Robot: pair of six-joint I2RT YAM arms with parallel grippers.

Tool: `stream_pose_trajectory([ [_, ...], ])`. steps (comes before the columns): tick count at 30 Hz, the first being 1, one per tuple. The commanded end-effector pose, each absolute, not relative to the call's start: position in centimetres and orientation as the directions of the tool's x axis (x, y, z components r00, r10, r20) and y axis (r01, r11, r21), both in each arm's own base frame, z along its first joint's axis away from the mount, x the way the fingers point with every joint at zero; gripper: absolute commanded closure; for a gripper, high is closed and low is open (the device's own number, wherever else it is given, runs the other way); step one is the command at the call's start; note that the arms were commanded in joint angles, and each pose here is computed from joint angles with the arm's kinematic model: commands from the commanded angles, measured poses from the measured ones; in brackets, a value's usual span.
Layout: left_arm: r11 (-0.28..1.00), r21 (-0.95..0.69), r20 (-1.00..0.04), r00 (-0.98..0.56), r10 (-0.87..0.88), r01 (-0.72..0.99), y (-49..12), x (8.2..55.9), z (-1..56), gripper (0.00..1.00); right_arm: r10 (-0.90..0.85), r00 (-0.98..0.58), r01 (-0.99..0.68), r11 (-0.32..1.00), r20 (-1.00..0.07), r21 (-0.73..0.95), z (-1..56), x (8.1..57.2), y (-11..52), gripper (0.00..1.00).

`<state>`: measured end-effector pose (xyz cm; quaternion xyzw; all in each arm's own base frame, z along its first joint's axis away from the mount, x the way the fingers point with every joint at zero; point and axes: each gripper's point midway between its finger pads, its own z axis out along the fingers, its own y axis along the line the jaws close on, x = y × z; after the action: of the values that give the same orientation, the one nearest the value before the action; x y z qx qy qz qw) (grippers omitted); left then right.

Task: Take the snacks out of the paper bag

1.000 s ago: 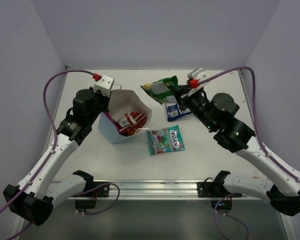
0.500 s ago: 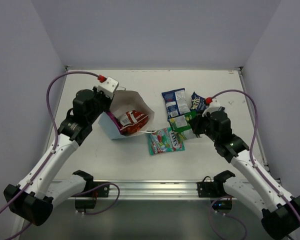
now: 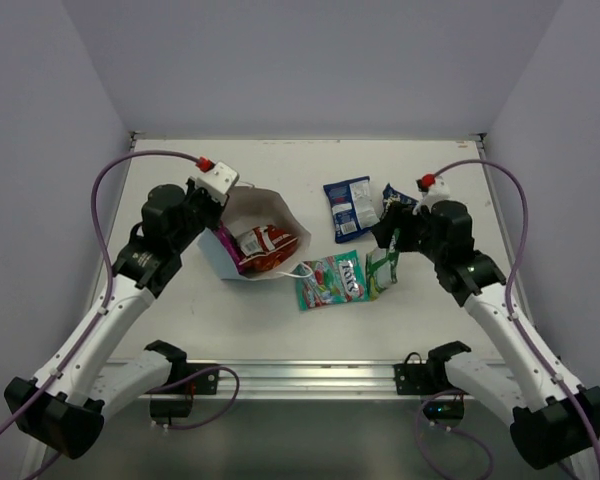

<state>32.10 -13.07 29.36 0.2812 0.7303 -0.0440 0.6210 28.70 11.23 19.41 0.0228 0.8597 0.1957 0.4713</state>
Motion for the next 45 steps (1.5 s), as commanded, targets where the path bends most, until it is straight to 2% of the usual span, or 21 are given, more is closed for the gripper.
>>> stream_pose_trajectory([
  [1, 0.834, 0.326, -0.945, 0.116, 0.307, 0.444, -13.6, 31.9, 34.7, 1.00, 0.040, -0.322, -0.479, 0.855, -0.946, 0.199, 29.8, 28.0, 16.7, 0.25],
  [5, 0.825, 0.337, -0.941, 0.122, 0.317, 0.454, -13.7, 31.6, 34.4, 1.00, -0.105, -0.212, -0.703, 0.707, -0.972, 0.076, 33.1, 26.2, 23.2, 0.25],
  [6, 0.824, 0.338, -0.940, 0.124, 0.318, 0.455, -13.7, 31.5, 34.4, 1.00, -0.208, -0.176, -0.761, 0.649, -0.962, -0.001, 32.1, 25.8, 25.5, 0.25],
  [8, 0.823, 0.338, -0.940, 0.127, 0.316, 0.455, -13.6, 31.3, 34.3, 1.00, -0.261, -0.114, -0.802, 0.593, -0.958, -0.066, 33.4, 25.5, 27.8, 0.25],
  [9, 0.821, 0.338, -0.940, 0.124, 0.318, 0.459, -13.7, 31.3, 34.2, 1.00, -0.353, -0.077, -0.849, 0.514, -0.933, -0.125, 31.8, 25.0, 30.0, 0.25],
  [15, 0.814, 0.327, -0.944, 0.124, 0.306, 0.480, -14.0, 30.9, 34.1, 1.00, -0.492, 0.131, -0.932, 0.233, -0.861, -0.276, 29.1, 23.4, 36.3, 0.23],
  [18, 0.813, 0.320, -0.946, 0.120, 0.301, 0.487, -14.1, 30.7, 34.0, 1.00, -0.554, 0.184, -0.937, 0.150, -0.812, -0.314, 27.4, 23.6, 38.2, 0.21],
  [27, 0.814, 0.298, -0.953, 0.105, 0.285, 0.499, -14.3, 30.8, 33.7, 1.00, -0.736, 0.206, -0.933, 0.052, -0.645, -0.357, 19.2, 25.2, 39.2, 0.06],
  [38, 0.822, 0.289, -0.956, 0.097, 0.278, 0.491, -14.3, 30.9, 34.0, 1.00, -0.826, 0.190, -0.922, 0.036, -0.531, -0.386, 14.1, 27.0, 38.6, 0.04],
  [40, 0.822, 0.289, -0.956, 0.096, 0.278, 0.492, -14.2, 30.9, 33.9, 1.00, -0.840, 0.181, -0.923, 0.033, -0.511, -0.382, 13.0, 27.2, 38.6, 0.07],
  [43, 0.823, 0.290, -0.955, 0.096, 0.280, 0.488, -14.1, 30.8, 34.0, 1.00, -0.859, 0.171, -0.919, 0.038, -0.483, -0.393, 12.4, 27.6, 38.3, 0.26],
  [44, 0.825, 0.291, -0.955, 0.096, 0.280, 0.485, -14.1, 30.8, 34.0, 1.00, -0.860, 0.170, -0.915, 0.044, -0.482, -0.401, 12.5, 27.8, 38.2, 0.39],
  [45, 0.825, 0.292, -0.955, 0.097, 0.281, 0.485, -14.1, 30.8, 34.1, 1.00, -0.858, 0.171, -0.914, 0.046, -0.484, -0.404, 12.7, 27.8, 38.2, 0.47],
])
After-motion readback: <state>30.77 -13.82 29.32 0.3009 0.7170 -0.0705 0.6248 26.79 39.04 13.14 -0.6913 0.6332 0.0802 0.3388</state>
